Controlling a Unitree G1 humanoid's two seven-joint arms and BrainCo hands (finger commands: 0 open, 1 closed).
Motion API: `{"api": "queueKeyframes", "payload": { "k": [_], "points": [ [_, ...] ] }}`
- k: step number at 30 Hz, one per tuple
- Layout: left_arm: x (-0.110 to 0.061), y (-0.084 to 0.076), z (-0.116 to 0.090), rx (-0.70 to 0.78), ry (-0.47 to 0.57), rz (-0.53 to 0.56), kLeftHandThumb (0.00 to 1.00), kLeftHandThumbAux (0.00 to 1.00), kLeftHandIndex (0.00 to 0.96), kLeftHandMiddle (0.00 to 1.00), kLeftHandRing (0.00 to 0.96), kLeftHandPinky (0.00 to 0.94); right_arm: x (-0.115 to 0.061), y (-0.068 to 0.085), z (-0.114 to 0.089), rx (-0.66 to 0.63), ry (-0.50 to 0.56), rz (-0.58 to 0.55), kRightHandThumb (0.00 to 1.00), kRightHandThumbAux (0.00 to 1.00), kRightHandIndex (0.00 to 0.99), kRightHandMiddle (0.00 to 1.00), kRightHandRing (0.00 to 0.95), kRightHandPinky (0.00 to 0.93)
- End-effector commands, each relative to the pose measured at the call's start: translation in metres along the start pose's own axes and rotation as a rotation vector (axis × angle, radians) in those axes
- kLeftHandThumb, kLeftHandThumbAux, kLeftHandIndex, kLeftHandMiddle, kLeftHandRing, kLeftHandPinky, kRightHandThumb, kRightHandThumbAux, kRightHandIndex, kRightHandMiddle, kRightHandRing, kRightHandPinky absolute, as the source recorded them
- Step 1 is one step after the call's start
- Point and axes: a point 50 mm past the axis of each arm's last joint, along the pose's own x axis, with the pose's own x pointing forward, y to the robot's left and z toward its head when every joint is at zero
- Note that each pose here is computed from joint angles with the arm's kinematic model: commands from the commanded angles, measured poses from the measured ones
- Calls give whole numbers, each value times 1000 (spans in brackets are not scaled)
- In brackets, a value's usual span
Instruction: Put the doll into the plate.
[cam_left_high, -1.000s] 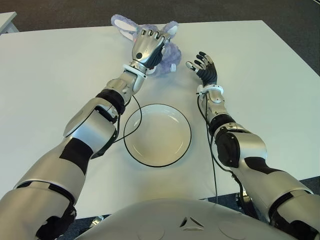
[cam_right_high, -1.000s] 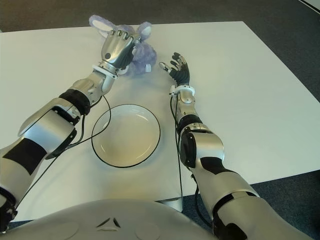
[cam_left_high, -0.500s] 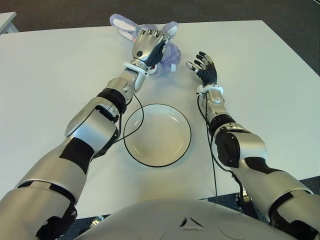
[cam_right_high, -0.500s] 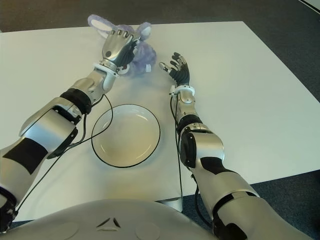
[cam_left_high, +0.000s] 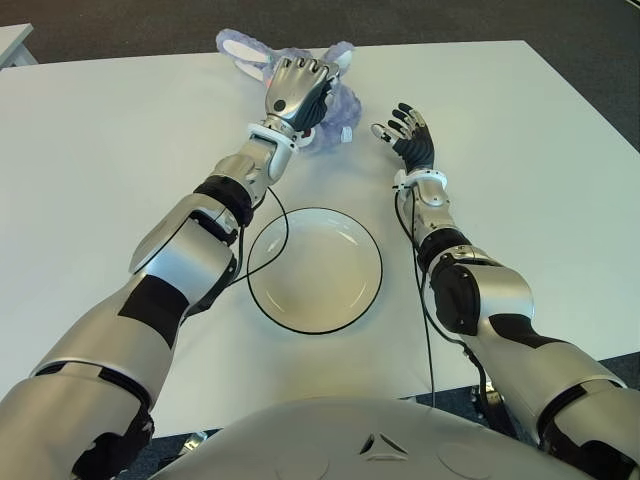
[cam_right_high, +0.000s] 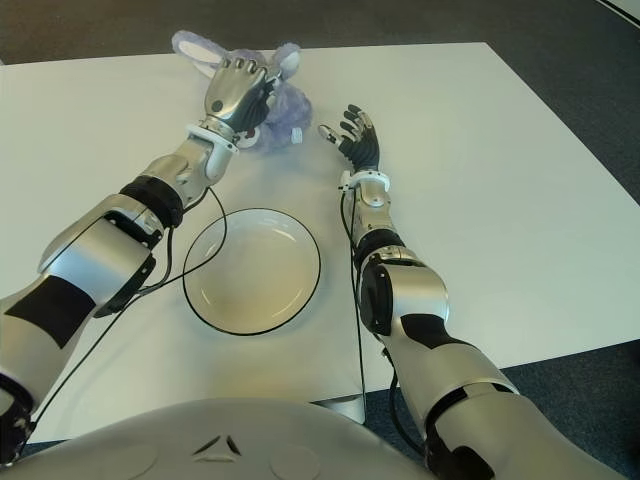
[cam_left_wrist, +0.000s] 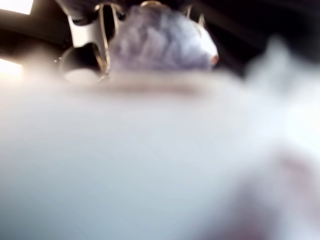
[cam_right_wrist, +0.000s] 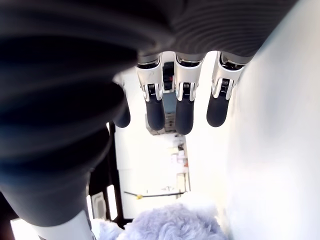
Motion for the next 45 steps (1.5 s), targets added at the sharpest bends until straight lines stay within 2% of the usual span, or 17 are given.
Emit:
{"api": "queueKeyframes", "payload": {
  "k": [1, 35, 45],
  "points": [
    [-6, -3, -8, 5, 25, -38, 731, 697, 440, 832, 822, 835, -4, 1, -9, 9, 43, -4, 70, 818, 134, 148, 145, 161],
    [6, 29, -8, 6, -54, 93, 732, 695, 442, 825, 824, 847, -5, 2, -11, 3, 47, 1, 59, 823, 131, 149, 150, 171],
    [13, 44, -8, 12, -82, 135, 734, 695, 442, 831, 829, 849, -5, 3, -12, 6, 51, -1, 83, 834, 132, 152, 154, 173]
  ]
}}
